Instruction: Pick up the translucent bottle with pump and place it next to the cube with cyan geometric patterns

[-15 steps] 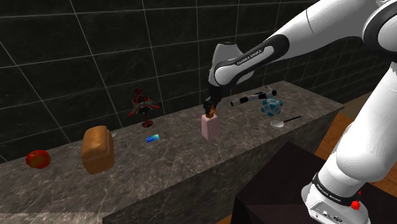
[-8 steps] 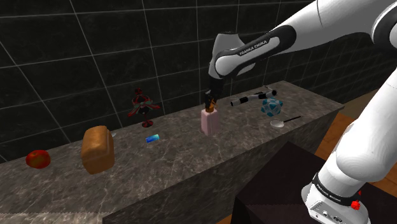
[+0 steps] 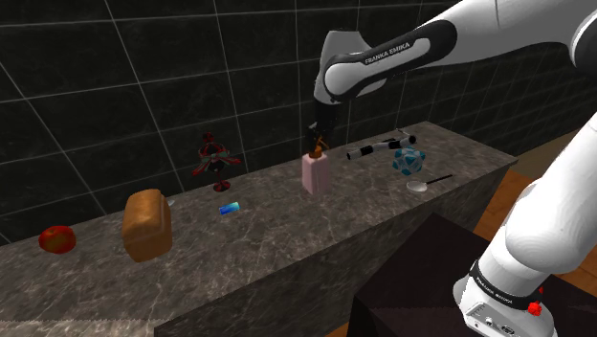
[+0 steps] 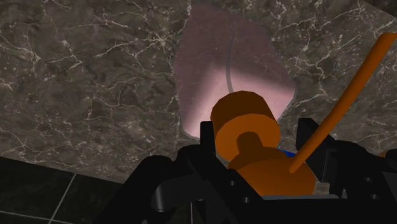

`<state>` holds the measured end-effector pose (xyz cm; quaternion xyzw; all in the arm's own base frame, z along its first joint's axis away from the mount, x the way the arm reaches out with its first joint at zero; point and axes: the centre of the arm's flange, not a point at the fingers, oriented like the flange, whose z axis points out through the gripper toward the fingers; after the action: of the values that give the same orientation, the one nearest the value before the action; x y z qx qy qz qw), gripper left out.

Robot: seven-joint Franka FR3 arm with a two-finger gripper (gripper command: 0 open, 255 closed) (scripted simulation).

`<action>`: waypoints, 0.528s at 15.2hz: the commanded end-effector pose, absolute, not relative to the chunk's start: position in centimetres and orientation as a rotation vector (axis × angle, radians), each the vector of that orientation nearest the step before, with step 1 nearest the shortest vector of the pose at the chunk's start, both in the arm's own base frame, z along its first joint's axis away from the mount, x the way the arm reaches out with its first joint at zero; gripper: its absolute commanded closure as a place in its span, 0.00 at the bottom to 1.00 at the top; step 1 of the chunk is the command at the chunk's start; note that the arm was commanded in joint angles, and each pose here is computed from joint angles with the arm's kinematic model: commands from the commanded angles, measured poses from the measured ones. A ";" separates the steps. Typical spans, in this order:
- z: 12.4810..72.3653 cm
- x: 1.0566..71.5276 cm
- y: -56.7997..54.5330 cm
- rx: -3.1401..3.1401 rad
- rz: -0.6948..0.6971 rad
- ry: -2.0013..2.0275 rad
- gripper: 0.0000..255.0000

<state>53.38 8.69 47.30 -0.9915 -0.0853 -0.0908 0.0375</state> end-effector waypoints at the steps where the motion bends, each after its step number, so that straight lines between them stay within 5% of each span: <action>1: 48.3 53.3 8.8 -3.043 -0.278 -0.262 1.00; 8: 52.0 53.3 8.8 -3.043 -0.278 -0.262 1.00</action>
<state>53.33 8.72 51.43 -0.9915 -0.0853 -0.0908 0.0375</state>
